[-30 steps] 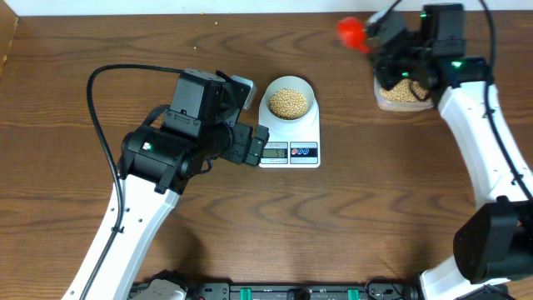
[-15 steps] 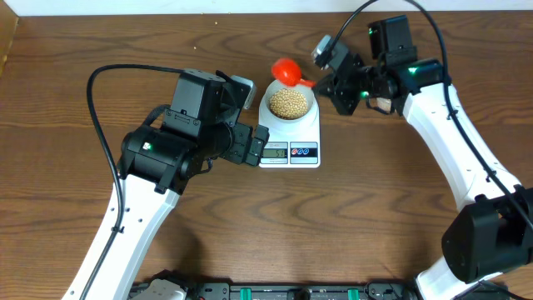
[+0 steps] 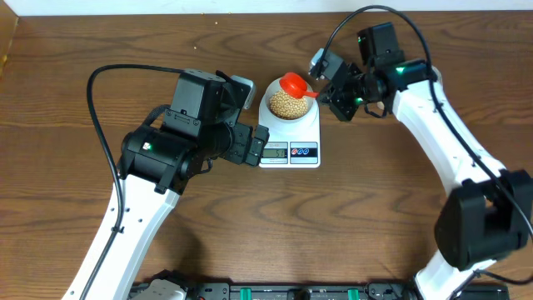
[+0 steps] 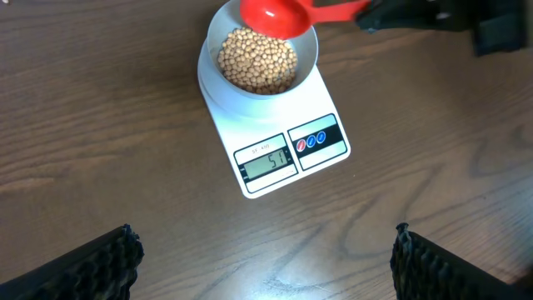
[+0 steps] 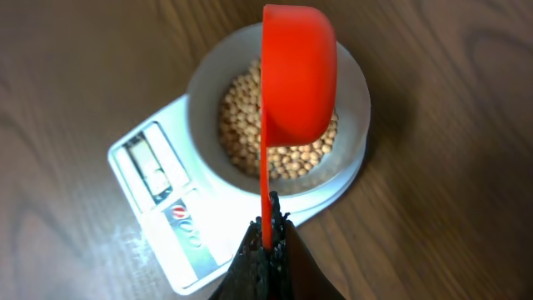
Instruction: Scoop item into bowl and weigh 50g on scale
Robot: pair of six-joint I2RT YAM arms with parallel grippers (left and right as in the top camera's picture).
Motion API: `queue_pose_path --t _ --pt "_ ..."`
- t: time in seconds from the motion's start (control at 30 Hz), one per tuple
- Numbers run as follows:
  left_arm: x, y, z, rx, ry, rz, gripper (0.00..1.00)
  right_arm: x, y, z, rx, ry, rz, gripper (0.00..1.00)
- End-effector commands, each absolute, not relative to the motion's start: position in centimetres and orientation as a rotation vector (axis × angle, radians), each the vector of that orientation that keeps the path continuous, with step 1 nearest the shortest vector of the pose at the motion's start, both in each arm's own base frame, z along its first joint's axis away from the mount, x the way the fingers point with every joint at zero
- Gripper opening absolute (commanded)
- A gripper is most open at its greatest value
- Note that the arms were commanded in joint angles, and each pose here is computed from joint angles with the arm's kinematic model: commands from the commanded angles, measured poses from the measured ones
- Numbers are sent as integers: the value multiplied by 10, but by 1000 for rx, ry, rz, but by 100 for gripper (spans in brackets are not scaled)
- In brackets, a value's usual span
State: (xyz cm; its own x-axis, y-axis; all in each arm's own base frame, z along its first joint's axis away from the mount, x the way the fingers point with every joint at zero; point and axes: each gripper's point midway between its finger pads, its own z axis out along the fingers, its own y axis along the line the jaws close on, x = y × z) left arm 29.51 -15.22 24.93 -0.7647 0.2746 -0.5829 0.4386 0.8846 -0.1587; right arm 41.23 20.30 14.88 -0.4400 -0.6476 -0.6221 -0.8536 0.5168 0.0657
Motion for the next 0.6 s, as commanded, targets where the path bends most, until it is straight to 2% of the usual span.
queue_pose_path --t 0.0,0.57 --pt "298 -150 250 525 2477 -366 98 413 206 137 -1252 2226 494 1" --pt "298 -150 250 525 2477 -366 98 426 207 116 -1273 2232 434 1"
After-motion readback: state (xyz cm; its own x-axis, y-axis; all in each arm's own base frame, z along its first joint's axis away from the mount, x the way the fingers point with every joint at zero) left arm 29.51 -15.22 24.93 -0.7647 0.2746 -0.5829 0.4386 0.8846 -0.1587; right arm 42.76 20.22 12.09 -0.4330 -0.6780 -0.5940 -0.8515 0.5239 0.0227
